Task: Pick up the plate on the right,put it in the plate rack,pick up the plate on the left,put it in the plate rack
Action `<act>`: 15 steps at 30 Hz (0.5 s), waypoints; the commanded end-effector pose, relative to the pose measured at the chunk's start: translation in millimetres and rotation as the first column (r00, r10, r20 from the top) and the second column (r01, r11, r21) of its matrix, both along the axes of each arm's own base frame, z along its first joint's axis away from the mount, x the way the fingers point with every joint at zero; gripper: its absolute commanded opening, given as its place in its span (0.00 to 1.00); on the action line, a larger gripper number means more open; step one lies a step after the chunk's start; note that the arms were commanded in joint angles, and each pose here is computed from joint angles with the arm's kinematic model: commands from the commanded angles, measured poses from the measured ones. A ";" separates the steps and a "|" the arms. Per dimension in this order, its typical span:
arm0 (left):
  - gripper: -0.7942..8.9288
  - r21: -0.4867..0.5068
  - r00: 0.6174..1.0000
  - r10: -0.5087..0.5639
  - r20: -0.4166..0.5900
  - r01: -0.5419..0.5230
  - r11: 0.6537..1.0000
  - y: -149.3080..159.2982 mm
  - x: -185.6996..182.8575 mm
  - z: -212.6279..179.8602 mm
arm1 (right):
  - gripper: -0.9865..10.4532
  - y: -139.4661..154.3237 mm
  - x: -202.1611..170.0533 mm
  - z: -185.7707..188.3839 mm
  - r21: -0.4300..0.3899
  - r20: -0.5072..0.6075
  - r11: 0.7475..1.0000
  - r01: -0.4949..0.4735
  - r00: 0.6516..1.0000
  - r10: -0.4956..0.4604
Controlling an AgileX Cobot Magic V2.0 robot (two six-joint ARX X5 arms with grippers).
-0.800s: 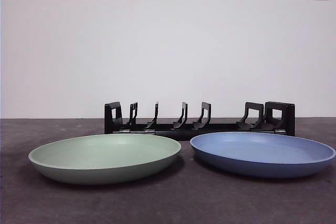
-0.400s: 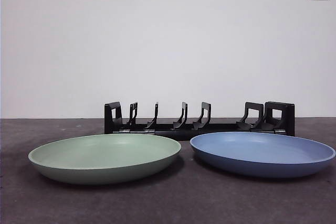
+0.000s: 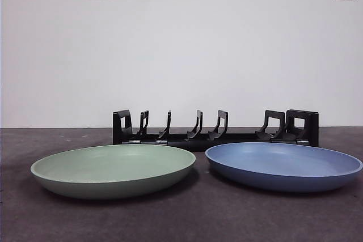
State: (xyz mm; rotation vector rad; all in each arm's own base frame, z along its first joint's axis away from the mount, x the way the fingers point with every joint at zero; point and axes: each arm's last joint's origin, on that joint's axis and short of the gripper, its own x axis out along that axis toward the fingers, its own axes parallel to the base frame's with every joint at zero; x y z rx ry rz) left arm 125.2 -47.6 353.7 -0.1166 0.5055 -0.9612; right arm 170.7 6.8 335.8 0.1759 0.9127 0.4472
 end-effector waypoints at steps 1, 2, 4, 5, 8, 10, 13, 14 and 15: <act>0.76 0.007 0.999 -0.032 0.038 0.032 0.999 -2.8 0.0 2.0 | 0.53 -0.9 21.4 -12.6 0.002 -0.068 1.000 0.010 0.998 -0.010; 0.76 0.008 0.998 -0.040 0.043 0.040 0.999 -3.7 0.1 2.0 | 0.53 -1.1 28.9 -17.8 0.003 -0.091 1.000 0.010 0.996 -0.010; 0.76 0.017 0.997 -0.056 0.056 0.055 0.998 -6.0 1.1 1.9 | 0.53 -1.8 45.7 -30.3 0.004 -0.141 1.000 0.011 0.990 -0.010; 0.76 0.025 0.996 -0.063 0.063 0.061 0.998 -6.9 1.5 1.6 | 0.53 -1.9 52.5 -36.0 0.005 -0.162 1.000 0.010 0.987 -0.009; 0.76 0.040 0.993 -0.093 0.069 0.090 0.995 -10.7 3.6 0.0 | 0.53 -0.1 72.9 -56.0 -0.014 -0.232 1.000 0.006 0.973 -0.009; 0.76 0.050 0.991 -0.116 0.072 0.113 0.992 -13.8 5.8 -1.4 | 0.53 1.0 85.2 -70.6 -0.043 -0.279 0.999 0.007 0.960 -0.018; 0.76 0.070 0.986 -0.152 0.074 0.147 0.987 -18.7 10.0 -4.4 | 0.53 5.9 100.4 -90.2 -0.060 -0.329 0.998 -0.011 0.944 -0.009; 0.76 0.076 0.984 -0.162 0.073 0.157 0.985 -20.3 11.2 -5.3 | 0.53 7.5 104.5 -95.5 -0.063 -0.339 0.998 -0.017 0.941 -0.005; 0.76 0.084 0.984 -0.167 0.068 0.161 0.983 -22.2 13.1 -6.7 | 0.52 9.6 108.6 -101.3 -0.067 -0.349 0.997 -0.024 0.937 -0.001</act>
